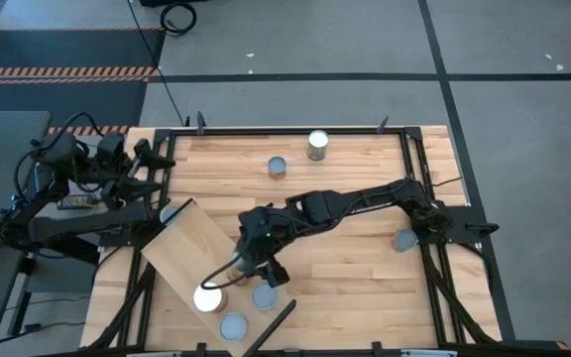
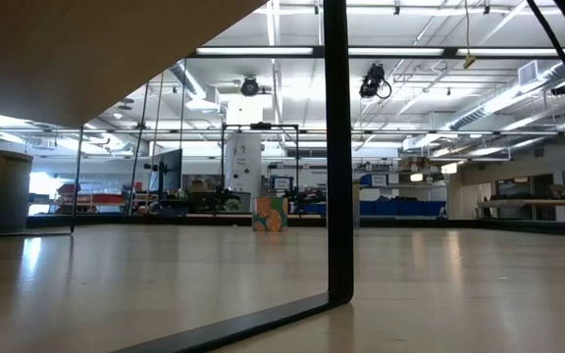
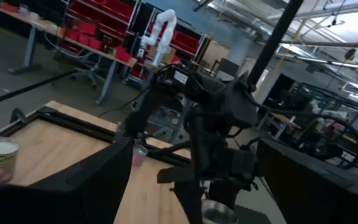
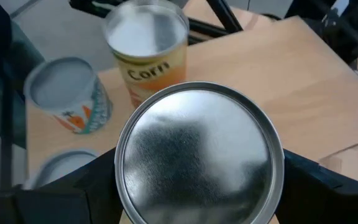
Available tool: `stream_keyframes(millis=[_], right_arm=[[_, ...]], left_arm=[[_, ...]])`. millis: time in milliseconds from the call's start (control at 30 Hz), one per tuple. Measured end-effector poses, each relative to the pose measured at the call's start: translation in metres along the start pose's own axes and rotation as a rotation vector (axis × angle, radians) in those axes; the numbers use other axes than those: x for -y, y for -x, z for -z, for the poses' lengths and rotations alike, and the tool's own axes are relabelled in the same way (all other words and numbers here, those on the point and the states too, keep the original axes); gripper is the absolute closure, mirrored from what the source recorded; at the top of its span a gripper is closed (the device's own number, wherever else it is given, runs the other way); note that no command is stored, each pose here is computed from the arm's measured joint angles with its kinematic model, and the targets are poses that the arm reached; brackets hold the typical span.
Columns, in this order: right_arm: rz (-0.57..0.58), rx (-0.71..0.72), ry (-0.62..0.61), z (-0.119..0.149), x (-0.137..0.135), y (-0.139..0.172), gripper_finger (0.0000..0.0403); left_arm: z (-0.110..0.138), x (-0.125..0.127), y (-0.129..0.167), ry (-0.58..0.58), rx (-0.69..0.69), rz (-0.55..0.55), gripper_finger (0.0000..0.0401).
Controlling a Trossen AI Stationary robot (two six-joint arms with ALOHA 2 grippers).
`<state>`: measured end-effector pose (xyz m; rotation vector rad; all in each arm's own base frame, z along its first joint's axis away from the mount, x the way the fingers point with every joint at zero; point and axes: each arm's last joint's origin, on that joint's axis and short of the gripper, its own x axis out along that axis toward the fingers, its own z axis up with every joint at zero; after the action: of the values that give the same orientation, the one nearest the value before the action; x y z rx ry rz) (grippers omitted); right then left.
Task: Pick and place cans onto a shelf
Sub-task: Put the canned corn on the shelf aligned with the canned corn
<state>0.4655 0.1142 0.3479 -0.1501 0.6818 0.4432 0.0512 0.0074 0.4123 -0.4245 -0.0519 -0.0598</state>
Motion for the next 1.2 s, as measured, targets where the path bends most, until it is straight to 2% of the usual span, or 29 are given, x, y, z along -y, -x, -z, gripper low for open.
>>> stream_keyframes(millis=[400,633,967,1200], right_arm=[[-0.029,0.025,0.102,0.007,0.006,-0.011,0.0075],[-0.023,0.009,0.1,0.011,0.006,-0.016,0.007],[-0.025,0.019,0.108,0.01,0.002,-0.017,0.0042],[-0.028,0.02,0.098,0.018,0.0,-0.029,0.0039]], left_arm=[[0.0,-0.001,0.0,-0.013,0.005,-0.018,0.0053],[0.0,-0.001,0.0,-0.016,0.002,-0.019,0.0053],[0.0,-0.001,0.0,-0.016,0.002,-0.019,0.0053],[0.0,-0.001,0.0,-0.017,0.002,-0.019,0.0053]])
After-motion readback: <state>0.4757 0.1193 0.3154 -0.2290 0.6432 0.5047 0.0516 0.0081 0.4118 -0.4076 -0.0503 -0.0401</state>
